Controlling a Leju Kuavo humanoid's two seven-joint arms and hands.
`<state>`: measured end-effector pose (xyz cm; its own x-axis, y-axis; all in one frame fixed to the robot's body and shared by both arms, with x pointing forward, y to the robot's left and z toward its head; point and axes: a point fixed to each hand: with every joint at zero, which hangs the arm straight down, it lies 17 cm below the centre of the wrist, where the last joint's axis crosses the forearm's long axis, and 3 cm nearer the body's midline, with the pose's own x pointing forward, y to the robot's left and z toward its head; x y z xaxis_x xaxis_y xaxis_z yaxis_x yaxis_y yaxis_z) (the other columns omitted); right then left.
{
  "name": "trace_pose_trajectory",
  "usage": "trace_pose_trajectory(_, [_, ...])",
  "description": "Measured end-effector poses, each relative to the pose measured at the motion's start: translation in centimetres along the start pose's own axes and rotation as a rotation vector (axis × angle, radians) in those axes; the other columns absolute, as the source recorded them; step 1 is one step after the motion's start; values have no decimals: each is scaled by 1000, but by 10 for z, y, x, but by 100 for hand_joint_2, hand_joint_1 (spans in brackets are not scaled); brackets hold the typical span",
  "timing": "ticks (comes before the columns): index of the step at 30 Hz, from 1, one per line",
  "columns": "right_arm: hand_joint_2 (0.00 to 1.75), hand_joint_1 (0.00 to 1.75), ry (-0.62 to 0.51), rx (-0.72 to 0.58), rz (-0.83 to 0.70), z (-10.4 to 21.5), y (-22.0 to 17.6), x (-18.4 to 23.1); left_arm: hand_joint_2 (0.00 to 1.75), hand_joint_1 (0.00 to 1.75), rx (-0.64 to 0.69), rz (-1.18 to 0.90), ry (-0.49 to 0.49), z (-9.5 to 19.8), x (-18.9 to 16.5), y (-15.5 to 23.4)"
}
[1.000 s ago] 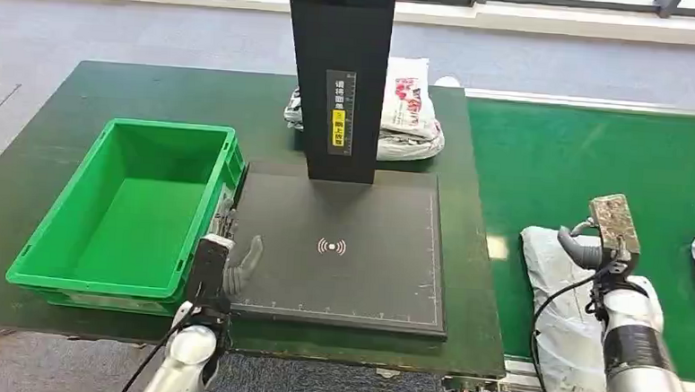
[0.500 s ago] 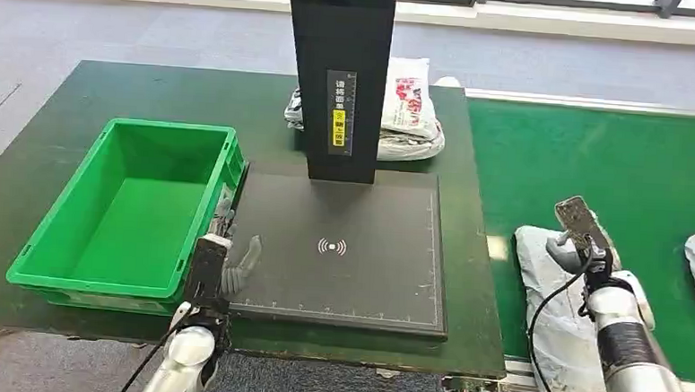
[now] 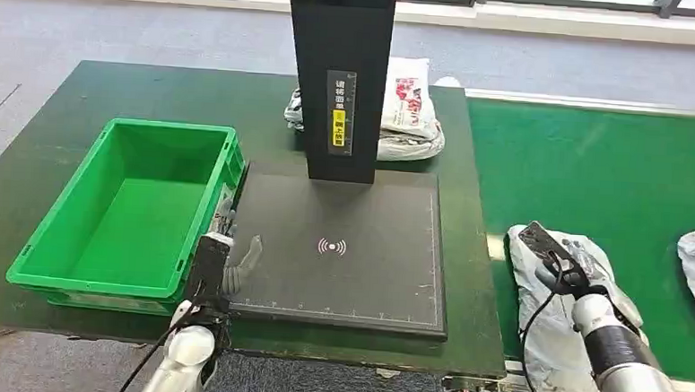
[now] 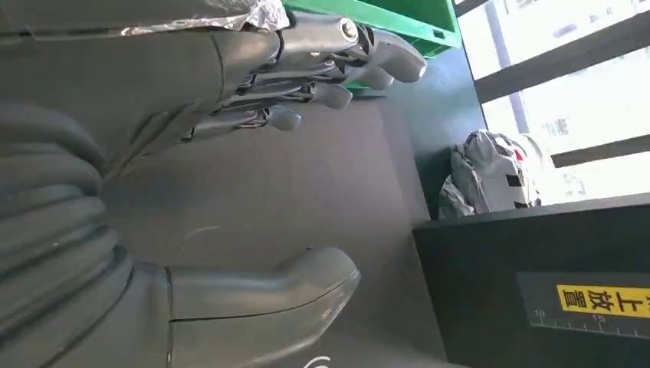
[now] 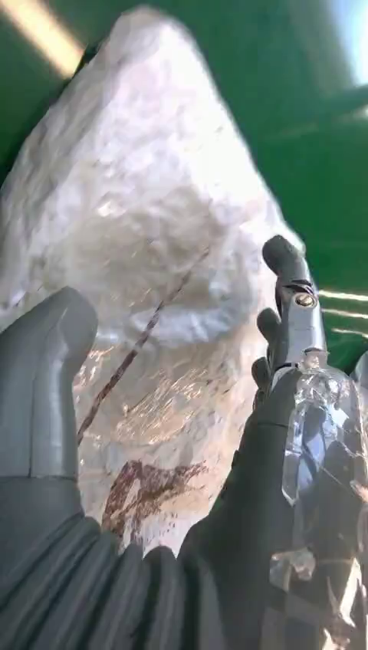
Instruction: Moved the parcel from conveyor to table for the left to box.
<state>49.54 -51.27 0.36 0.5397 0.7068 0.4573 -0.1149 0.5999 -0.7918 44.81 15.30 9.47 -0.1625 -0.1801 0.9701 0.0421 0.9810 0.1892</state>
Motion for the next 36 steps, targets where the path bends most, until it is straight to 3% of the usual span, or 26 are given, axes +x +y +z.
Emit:
trace_pose_trajectory(8, [175,0,33,32,50,2,10,-13,175,0,-4,1,2,0,0,-1])
trace_pose_trajectory(20, [175,0,136,226,294,17,48,-60,175,0,-16,-4,12,-1,-1,-5])
trace_pose_trajectory(21, [175,175,142,250,314,20,53,-66,175,0,-18,-5,13,-1,-2,-6])
trace_pose_trajectory(36, [175,175,116,286,403,27,61,-75,175,0,-29,-4,27,0,-6,-12])
